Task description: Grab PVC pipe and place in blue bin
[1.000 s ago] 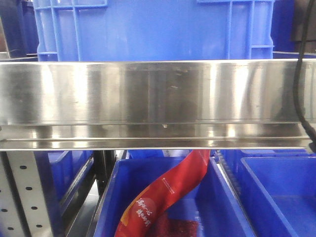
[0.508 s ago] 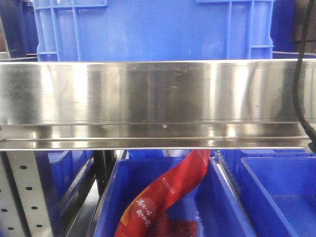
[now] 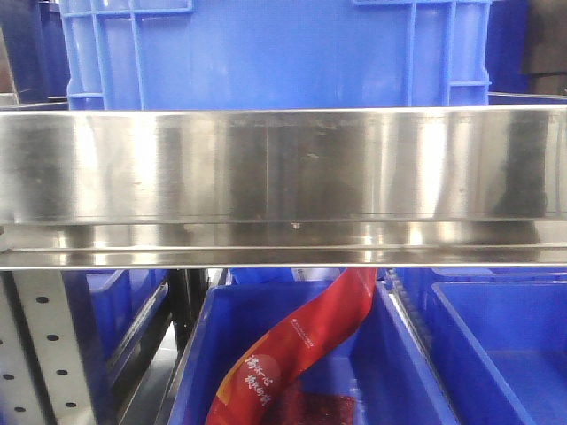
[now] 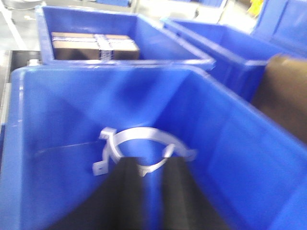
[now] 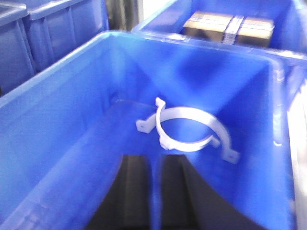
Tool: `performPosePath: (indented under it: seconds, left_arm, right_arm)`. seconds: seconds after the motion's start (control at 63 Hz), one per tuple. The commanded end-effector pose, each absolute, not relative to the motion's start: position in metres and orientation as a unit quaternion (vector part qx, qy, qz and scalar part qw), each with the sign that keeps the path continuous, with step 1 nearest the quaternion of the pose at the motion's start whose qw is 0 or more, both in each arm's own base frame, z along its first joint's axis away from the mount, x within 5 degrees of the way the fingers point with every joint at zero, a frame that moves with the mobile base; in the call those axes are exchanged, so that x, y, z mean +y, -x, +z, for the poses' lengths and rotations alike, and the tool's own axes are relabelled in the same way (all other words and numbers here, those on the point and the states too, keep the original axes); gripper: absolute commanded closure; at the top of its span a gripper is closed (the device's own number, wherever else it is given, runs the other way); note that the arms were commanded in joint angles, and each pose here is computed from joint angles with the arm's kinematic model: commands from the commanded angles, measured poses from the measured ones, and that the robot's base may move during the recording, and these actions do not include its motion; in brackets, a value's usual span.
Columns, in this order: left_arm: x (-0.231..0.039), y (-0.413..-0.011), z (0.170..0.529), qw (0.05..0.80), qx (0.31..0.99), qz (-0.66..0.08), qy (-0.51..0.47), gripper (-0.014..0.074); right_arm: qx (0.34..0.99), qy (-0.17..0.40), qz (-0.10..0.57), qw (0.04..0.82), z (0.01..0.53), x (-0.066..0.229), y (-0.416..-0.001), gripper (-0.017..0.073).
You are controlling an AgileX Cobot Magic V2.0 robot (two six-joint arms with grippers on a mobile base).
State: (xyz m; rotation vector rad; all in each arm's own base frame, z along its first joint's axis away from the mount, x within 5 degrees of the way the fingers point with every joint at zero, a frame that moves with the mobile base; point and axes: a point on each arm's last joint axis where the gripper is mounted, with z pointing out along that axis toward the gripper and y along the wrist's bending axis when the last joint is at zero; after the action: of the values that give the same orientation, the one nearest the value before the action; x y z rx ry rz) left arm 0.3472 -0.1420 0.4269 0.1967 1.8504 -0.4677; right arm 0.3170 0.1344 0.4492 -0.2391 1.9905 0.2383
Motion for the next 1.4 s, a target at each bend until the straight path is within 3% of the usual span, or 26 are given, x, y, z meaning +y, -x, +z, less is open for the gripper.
performPosePath:
  seconds: [0.0, 0.19, 0.381, 0.603, 0.841, 1.111, 1.38]
  left_arm:
    - [-0.139, -0.339, 0.44, 0.589, 0.776, -0.209, -0.079, 0.0704]
    - [-0.13, -0.313, 0.465, 0.602, 0.764, -0.215, -0.083, 0.0704]
    - [-0.118, -0.271, 0.483, 0.57, 0.786, -0.217, -0.101, 0.0704]
    - [-0.105, -0.221, 0.492, 0.617, 0.744, -0.232, -0.107, 0.0704]
    - [-0.085, -0.184, 0.444, 0.661, 0.711, -0.223, -0.093, 0.0704]
    - [-0.067, -0.145, 0.369, 0.625, 0.746, -0.21, -0.093, 0.0704]
    - [-0.06, -0.129, 0.345, 0.615, 0.754, -0.208, -0.094, 0.0704]
  right_arm:
    - [0.828, 0.093, 0.104, 0.543, 0.466, 0.126, -0.302, 0.072]
    - [0.813, 0.084, 0.124, 0.563, 0.491, 0.113, -0.271, 0.072]
    - [0.836, 0.075, 0.138, 0.526, 0.493, 0.106, -0.249, 0.0721]
    - [0.768, 0.088, 0.205, 0.6, 0.493, 0.109, -0.219, 0.0721]
    - [0.718, 0.093, 0.229, 0.651, 0.444, 0.098, -0.19, 0.0721]
    - [0.737, 0.096, 0.222, 0.631, 0.386, 0.07, -0.138, 0.0721]
    - [0.721, 0.09, 0.233, 0.646, 0.375, 0.056, -0.11, 0.0721]
